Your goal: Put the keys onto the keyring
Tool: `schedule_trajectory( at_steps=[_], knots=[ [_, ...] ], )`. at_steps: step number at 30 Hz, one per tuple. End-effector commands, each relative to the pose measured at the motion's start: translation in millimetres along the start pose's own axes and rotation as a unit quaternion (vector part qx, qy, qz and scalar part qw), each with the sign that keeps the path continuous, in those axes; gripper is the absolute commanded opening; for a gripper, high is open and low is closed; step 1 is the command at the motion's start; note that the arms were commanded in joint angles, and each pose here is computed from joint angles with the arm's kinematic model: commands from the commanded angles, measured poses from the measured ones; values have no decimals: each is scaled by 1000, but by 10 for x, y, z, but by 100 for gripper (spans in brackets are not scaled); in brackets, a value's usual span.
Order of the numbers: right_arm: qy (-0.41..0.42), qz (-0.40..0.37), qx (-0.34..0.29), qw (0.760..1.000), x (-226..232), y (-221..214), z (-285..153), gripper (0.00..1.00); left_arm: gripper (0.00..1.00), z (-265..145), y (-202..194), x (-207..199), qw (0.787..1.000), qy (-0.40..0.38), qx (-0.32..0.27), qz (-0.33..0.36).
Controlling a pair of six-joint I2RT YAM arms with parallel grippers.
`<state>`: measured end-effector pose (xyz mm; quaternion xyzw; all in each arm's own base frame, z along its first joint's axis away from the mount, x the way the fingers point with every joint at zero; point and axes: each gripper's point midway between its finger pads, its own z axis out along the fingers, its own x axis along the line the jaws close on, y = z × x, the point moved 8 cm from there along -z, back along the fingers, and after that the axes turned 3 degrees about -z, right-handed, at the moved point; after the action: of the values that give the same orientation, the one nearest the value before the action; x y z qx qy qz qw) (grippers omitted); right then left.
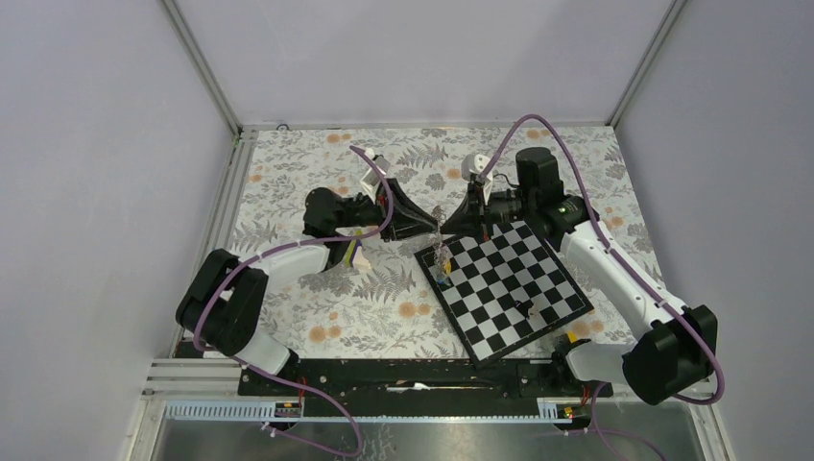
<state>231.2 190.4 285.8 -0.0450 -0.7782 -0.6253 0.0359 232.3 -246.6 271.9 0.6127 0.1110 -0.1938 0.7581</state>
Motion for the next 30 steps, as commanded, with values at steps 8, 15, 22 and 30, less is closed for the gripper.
schedule_trajectory(
  at_steps=[8, 15, 22, 30],
  knots=[
    [-111, -276, 129, 946, -42, -50, -318, 0, 61, -62, 231, 167, 991, 21, 112, 70],
    [-100, -376, 149, 909, 56, -286, -345, 0, 60, -61, 293, 254, 983, 49, 153, 88],
    [-112, -418, 148, 890, 156, -465, -376, 0, 56, -85, 233, 286, 978, 69, 163, 108],
    [-157, -345, 137, 915, 193, -480, -413, 0, 56, -168, -4, 285, 959, 78, 218, 165]
  ],
)
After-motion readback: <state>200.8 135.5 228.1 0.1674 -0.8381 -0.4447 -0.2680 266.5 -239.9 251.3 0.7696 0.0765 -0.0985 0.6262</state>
